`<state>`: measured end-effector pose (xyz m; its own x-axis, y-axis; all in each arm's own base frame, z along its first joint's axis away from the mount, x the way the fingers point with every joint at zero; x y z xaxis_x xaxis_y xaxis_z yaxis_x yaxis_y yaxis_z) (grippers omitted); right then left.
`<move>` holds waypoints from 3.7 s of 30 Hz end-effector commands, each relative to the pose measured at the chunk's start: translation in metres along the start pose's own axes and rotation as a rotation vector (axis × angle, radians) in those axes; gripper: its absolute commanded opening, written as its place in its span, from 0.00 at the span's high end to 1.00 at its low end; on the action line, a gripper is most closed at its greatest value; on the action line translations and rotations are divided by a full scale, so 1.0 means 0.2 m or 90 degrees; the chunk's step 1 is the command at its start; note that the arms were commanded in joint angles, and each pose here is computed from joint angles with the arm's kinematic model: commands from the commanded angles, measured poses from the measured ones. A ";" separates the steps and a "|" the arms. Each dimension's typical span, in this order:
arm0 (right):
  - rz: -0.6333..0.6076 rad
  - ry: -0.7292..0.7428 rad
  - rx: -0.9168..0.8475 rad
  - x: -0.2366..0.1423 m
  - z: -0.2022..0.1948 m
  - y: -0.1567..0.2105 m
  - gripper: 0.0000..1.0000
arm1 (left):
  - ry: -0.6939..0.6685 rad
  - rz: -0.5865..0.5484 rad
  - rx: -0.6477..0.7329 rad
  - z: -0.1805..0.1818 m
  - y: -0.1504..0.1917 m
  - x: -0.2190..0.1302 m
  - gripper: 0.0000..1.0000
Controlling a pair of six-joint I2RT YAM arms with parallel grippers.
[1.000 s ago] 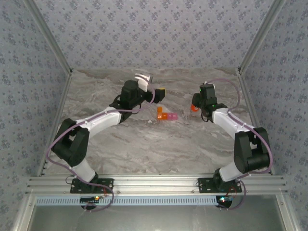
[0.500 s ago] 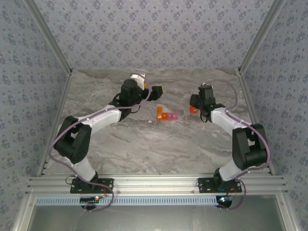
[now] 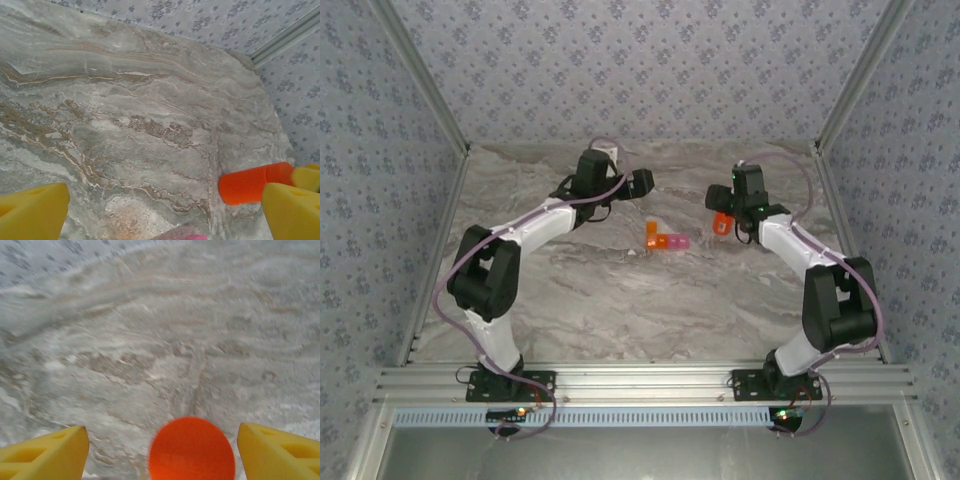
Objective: Sort the pills into containers
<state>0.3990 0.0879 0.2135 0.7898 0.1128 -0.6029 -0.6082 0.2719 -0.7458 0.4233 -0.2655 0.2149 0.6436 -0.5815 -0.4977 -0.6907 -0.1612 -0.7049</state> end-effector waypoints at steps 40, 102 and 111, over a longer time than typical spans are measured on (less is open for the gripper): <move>0.415 -0.019 -0.148 0.26 0.26 0.71 0.28 | -0.063 0.288 0.096 0.01 0.32 0.30 1.00; 0.444 0.007 -0.109 0.30 0.19 0.74 0.33 | -0.017 0.316 0.062 -0.11 0.63 0.16 1.00; 0.445 0.006 -0.109 0.31 0.19 0.75 0.33 | -0.019 0.335 0.059 -0.09 0.67 0.18 1.00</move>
<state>0.3648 0.1821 0.0922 0.2682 0.2563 -0.9286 -0.9578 -0.0325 -0.2856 0.3525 -0.3174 0.1104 0.2387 -0.5293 -0.8142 -0.8915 0.2130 -0.3998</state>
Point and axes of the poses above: each hand's point on the last joint's axis, 136 mm out from that joint toward the fingers, its own x axis out along the fingers, its own z axis along the line the jaws close on, y = z × x, the point moved 6 cm from there along -x, back along the fingers, and after that the axes turned 3 degrees about x, right-handed, at the moved point
